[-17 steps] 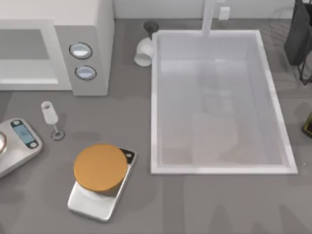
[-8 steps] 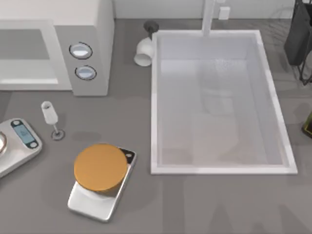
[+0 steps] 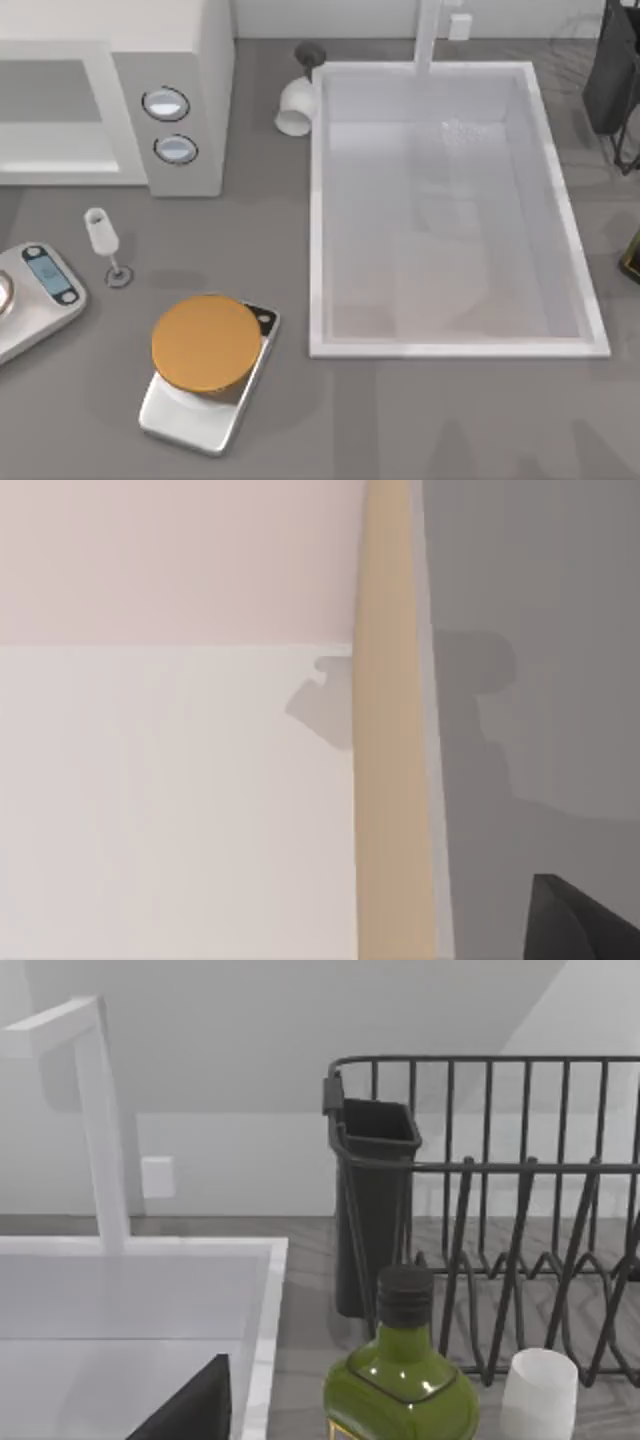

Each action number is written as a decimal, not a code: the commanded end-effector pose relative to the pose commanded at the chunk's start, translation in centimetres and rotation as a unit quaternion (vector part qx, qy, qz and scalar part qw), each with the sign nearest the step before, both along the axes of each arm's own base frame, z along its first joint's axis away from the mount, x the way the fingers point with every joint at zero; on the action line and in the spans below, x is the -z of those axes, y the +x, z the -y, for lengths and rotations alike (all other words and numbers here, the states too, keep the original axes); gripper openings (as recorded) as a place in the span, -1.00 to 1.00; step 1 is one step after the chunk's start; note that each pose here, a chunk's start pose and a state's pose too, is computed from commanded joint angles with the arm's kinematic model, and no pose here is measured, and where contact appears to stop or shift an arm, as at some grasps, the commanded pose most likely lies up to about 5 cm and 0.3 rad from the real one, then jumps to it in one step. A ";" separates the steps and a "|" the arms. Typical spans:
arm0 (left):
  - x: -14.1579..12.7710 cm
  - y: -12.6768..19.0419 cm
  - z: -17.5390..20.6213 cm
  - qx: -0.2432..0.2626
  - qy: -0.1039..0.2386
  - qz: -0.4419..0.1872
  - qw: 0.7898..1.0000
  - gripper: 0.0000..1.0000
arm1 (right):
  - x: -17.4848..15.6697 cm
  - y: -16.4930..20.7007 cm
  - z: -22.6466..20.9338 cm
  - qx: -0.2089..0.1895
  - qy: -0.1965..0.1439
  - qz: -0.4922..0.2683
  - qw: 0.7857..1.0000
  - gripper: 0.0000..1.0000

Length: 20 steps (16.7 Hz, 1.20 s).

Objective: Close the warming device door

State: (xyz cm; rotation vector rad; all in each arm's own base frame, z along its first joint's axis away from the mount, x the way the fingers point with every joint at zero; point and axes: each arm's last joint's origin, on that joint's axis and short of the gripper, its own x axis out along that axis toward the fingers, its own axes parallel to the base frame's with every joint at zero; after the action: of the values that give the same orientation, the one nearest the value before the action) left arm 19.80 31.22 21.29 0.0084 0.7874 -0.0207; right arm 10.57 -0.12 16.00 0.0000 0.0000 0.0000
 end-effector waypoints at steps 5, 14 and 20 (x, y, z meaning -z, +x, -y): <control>5.5 -0.1 0.0 -0.001 0.005 0.004 1.000 -1.00 | 0.0 0.0 0.0 0.000 0.000 0.000 1.000 1.00; 6.4 0.1 1.4 0.001 0.004 0.003 1.000 -1.00 | 0.0 0.0 0.0 0.000 0.000 0.000 1.000 1.00; 6.8 -0.2 8.7 0.002 -0.004 -0.003 1.000 -1.00 | 0.0 0.0 0.0 0.000 0.000 0.000 1.000 1.00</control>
State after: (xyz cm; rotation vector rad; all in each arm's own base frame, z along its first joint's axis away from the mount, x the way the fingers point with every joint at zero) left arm 19.58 22.56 14.45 0.0026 0.7933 -0.0268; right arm 10.57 -0.12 16.00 0.0000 0.0000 0.0000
